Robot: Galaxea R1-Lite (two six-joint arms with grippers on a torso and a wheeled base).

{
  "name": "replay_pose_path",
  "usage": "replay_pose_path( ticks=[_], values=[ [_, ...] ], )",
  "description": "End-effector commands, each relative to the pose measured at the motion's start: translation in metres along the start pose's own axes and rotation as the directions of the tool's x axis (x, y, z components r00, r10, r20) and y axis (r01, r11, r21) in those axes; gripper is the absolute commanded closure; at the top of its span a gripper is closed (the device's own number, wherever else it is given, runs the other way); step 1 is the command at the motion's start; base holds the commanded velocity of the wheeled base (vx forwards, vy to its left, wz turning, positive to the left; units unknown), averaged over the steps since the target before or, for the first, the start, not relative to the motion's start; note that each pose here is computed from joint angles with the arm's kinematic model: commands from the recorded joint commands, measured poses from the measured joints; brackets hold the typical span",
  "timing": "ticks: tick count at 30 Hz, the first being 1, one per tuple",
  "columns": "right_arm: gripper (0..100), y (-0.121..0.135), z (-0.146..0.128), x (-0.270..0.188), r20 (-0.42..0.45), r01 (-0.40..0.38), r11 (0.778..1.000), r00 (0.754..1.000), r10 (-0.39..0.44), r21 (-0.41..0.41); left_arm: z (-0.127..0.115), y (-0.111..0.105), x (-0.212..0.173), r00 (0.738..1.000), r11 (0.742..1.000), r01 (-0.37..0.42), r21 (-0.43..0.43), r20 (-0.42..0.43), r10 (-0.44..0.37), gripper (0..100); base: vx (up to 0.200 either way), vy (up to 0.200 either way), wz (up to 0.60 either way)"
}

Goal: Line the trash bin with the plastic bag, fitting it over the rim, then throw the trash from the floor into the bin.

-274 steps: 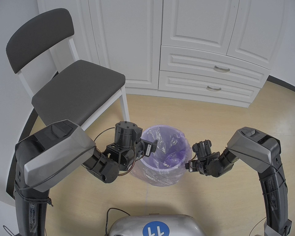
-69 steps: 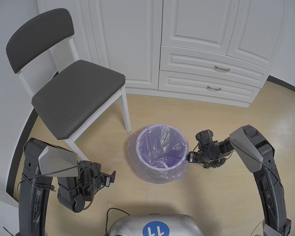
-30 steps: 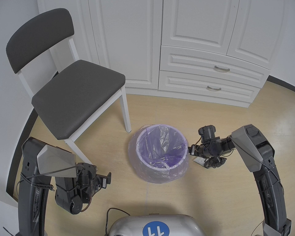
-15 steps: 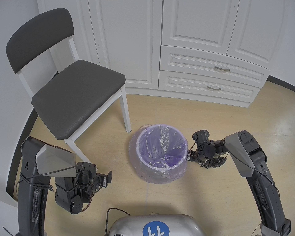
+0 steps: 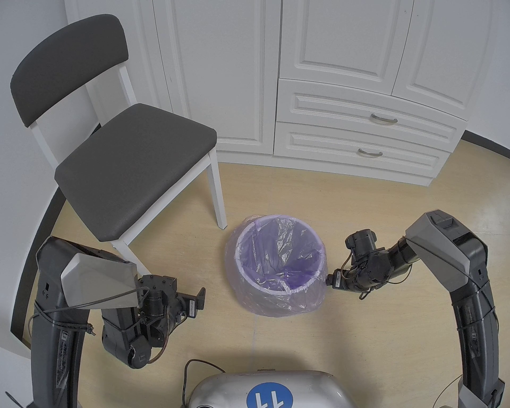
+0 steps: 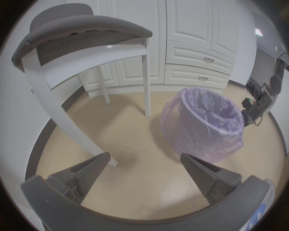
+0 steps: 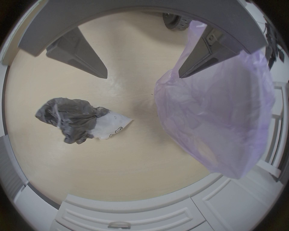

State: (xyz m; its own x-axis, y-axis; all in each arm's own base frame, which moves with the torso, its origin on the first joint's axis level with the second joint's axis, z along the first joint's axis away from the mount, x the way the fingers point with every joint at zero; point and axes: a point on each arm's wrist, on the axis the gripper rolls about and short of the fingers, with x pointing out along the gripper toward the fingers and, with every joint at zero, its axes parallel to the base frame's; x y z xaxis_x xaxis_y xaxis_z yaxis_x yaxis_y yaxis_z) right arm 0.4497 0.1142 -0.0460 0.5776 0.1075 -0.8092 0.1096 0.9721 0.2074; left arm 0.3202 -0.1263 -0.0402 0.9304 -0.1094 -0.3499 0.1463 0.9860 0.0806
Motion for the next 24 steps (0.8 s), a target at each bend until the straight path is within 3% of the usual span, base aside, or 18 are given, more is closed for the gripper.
replay_pose_path(
  ticks=[1, 2, 4, 5, 13, 18, 24],
  values=[
    [0, 0.001, 0.002, -0.055, 0.107, -0.031, 0.997, 0.993, 0.039, -0.067, 0.001, -0.019, 0.042, 0.995, 0.999, 0.048, -0.007, 0.092, -0.047, 0, 0.000, 0.000, 0.00],
    [0, -0.002, 0.004, -0.055, 0.137, -0.029, 0.995, 0.990, 0.042, -0.097, -0.002, -0.024, 0.057, 0.992, 0.996, 0.084, 0.001, 0.091, -0.084, 0, 0.000, 0.000, 0.00],
    [0, -0.002, 0.004, -0.055, 0.137, -0.029, 0.995, 0.990, 0.042, -0.097, -0.002, -0.024, 0.057, 0.992, 0.996, 0.084, 0.001, 0.091, -0.084, 0, 0.000, 0.000, 0.00],
    [0, -0.004, 0.007, -0.057, 0.165, -0.027, 0.991, 0.985, 0.049, -0.128, -0.003, -0.030, 0.082, 0.993, 0.995, 0.099, 0.005, 0.070, -0.099, 0, 0.000, 0.000, 0.00],
    [0, -0.007, 0.015, -0.072, 0.197, -0.029, 0.992, 0.979, 0.054, -0.126, 0.020, -0.040, 0.140, 0.993, 0.993, 0.113, 0.013, -0.022, -0.113, 0, 0.000, 0.000, 0.00],
    [0, -0.011, 0.018, -0.068, 0.201, -0.023, 0.993, 0.979, 0.046, -0.115, 0.019, -0.033, 0.187, 0.995, 0.995, 0.083, 0.048, -0.060, -0.080, 0, 0.000, 0.000, 0.00],
    [0, -0.014, 0.020, -0.056, 0.201, -0.017, 0.994, 0.979, 0.038, -0.104, 0.009, -0.028, 0.212, 0.994, 0.996, 0.068, 0.051, -0.093, -0.063, 0, 0.000, 0.000, 0.00]
  ],
)
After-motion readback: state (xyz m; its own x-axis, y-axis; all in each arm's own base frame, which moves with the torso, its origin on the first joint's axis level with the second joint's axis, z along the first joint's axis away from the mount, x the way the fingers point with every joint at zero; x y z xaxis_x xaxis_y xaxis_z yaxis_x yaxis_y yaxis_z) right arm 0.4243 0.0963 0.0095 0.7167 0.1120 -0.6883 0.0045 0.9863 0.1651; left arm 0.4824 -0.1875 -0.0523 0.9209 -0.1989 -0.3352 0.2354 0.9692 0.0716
